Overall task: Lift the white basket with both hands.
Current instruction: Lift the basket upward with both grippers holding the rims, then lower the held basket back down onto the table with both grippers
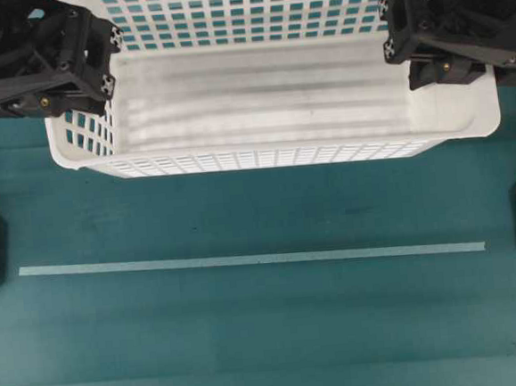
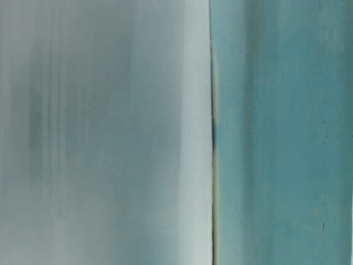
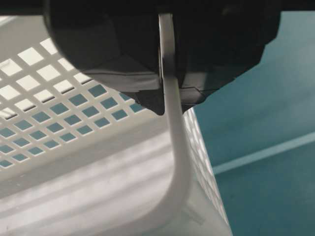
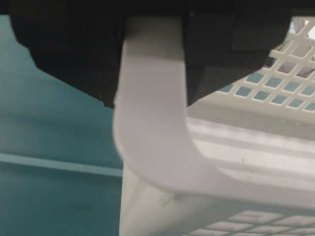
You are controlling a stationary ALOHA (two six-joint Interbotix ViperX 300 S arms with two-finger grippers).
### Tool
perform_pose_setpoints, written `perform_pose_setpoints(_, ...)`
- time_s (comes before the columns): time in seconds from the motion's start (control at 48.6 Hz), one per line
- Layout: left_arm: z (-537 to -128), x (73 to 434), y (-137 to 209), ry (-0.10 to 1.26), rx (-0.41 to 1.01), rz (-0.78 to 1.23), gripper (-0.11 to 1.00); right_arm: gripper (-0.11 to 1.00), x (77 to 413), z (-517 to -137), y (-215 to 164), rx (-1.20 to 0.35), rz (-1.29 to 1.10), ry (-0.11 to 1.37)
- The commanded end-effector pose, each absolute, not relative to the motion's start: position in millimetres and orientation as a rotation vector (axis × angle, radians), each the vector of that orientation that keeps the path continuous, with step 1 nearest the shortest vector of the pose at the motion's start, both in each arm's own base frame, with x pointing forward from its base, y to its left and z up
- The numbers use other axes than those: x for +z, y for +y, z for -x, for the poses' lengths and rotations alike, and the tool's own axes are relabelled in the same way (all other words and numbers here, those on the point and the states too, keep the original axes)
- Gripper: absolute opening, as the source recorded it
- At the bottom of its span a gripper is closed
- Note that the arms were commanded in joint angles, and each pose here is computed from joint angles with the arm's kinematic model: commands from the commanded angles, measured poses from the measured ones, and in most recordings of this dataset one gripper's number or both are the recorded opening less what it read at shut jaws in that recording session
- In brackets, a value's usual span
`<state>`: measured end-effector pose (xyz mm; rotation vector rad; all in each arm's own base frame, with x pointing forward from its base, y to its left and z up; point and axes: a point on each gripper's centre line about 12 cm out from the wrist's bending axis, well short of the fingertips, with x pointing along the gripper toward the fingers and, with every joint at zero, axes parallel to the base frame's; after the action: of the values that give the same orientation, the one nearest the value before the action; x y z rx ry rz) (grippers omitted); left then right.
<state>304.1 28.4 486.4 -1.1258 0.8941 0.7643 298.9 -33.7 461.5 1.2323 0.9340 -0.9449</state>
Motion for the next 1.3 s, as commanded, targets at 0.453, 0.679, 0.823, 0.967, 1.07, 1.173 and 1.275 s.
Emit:
perform_pose_setpoints(0.453, -301.8, 494.6, 26.4, 0.892, 0.720, 1.088, -0.02, 0.20, 465.2, -297.8, -29.6, -0.899, -1.171, 0.963)
perform_pose_setpoints(0.679, -301.7, 494.3, 24.9, 0.900, 0.719, 1.085, -0.02, 0.20, 464.7, -297.9, -29.6, -0.900, -1.171, 0.964)
perform_pose_setpoints(0.823, -303.3, 492.3, 24.7, 0.907, 0.723, 1.082, -0.02, 0.20, 463.8, -298.0, -29.6, -0.902, -1.170, 0.967)
perform_pose_setpoints(0.967, -306.9, 488.6, 24.9, 0.917, 0.731, 1.081, -0.02, 0.20, 456.9, -298.5, -29.8, -0.915, -1.162, 0.983)
perform_pose_setpoints(1.07, -310.9, 484.2, 22.4, 0.935, 0.732, 1.073, -0.02, 0.20, 450.5, -298.3, -29.6, -0.925, -1.157, 1.000)
perform_pose_setpoints(1.173, -313.0, 479.0, 21.9, 0.951, 0.742, 1.065, -0.02, 0.20, 443.3, -297.3, -30.2, -0.944, -1.150, 1.020)
perform_pose_setpoints(1.275, -313.2, 469.7, 22.1, 0.974, 0.760, 1.059, -0.02, 0.20, 431.9, -297.6, -29.6, -0.958, -1.141, 1.044)
